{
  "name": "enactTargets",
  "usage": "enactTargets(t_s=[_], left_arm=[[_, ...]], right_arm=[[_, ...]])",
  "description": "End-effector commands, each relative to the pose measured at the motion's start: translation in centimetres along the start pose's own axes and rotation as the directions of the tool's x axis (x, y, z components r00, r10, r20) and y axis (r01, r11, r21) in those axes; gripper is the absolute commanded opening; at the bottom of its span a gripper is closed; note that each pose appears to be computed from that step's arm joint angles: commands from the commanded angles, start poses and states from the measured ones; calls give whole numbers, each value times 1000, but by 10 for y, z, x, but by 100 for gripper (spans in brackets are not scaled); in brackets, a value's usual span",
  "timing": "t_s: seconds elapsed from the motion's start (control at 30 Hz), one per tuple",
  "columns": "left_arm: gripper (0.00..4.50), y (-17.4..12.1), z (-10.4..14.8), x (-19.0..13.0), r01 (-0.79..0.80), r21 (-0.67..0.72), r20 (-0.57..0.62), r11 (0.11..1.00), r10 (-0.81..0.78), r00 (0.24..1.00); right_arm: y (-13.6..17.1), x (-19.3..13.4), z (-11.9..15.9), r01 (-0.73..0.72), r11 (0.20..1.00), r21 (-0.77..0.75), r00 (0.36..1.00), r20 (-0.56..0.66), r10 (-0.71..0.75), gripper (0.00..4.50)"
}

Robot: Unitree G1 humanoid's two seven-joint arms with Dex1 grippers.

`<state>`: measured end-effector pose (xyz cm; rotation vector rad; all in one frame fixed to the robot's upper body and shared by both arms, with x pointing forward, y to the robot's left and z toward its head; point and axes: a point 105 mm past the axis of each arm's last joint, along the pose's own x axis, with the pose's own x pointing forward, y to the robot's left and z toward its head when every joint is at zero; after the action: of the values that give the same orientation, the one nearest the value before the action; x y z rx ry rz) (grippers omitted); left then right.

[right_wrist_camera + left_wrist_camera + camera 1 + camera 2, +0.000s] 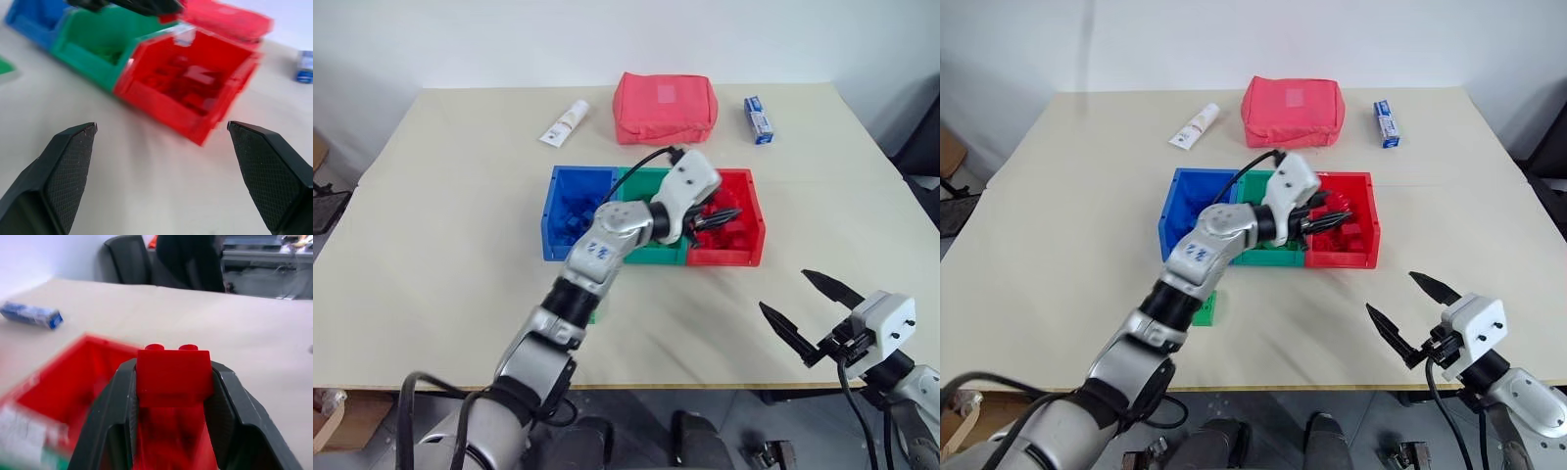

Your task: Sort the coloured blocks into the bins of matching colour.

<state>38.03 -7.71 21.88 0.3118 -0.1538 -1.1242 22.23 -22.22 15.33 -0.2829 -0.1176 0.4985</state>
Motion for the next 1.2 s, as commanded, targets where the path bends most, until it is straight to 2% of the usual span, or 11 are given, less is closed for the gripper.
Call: enactTargets(t_s=[0.03, 0.1, 0.13, 0.37, 0.4, 0.6, 0.67, 0.77, 0.93, 1.1, 1.2], left_arm=[[147, 6, -4, 7, -13, 44, -8, 999, 13, 1000], [147, 11, -2, 8, -27, 38, 11, 999, 26, 1000], [220, 11, 0, 7, -13, 25, 21, 1000, 12, 1000], [430, -6, 7, -17, 127, 65, 131, 990, -134, 982], [447, -5, 5, -24, 126, 74, 130, 989, -135, 982], [447, -7, -19, -100, 160, 167, 105, 973, -179, 978], [447, -5, -31, -130, 156, 87, 92, 984, -164, 982], [447, -10, -48, -178, 180, 85, 26, 980, -183, 983], [447, -6, -55, -237, 58, -43, -19, 997, -59, 998], [447, -5, -82, -308, -130, -37, -197, 991, 121, 973], [447, -4, -91, -328, -183, -19, -257, 983, 172, 951]], right_arm=[[-6, -3, 17, 60, 997, -48, 997, 43, -58, 450], [-8, -4, 20, 86, 995, -50, 995, 46, -84, 450], [-9, -4, 22, 90, 995, -49, 995, 53, -88, 450], [0, 1, 22, -25, 999, -45, 999, 45, 27, 450], [-1, 4, 22, -41, 998, -44, 998, 51, 43, 450], [11, 21, 26, -252, 966, -51, 965, 65, 255, 450], [16, 28, 26, -322, 945, -59, 943, 62, 326, 450], [24, 38, 26, -427, 901, -81, 901, 47, 431, 450], [33, 49, 27, -534, 839, -101, 840, 44, 540, 450], [40, 56, 24, -610, 783, -122, 786, 27, 618, 450], [43, 60, 23, -625, 771, -123, 774, 27, 633, 450]])
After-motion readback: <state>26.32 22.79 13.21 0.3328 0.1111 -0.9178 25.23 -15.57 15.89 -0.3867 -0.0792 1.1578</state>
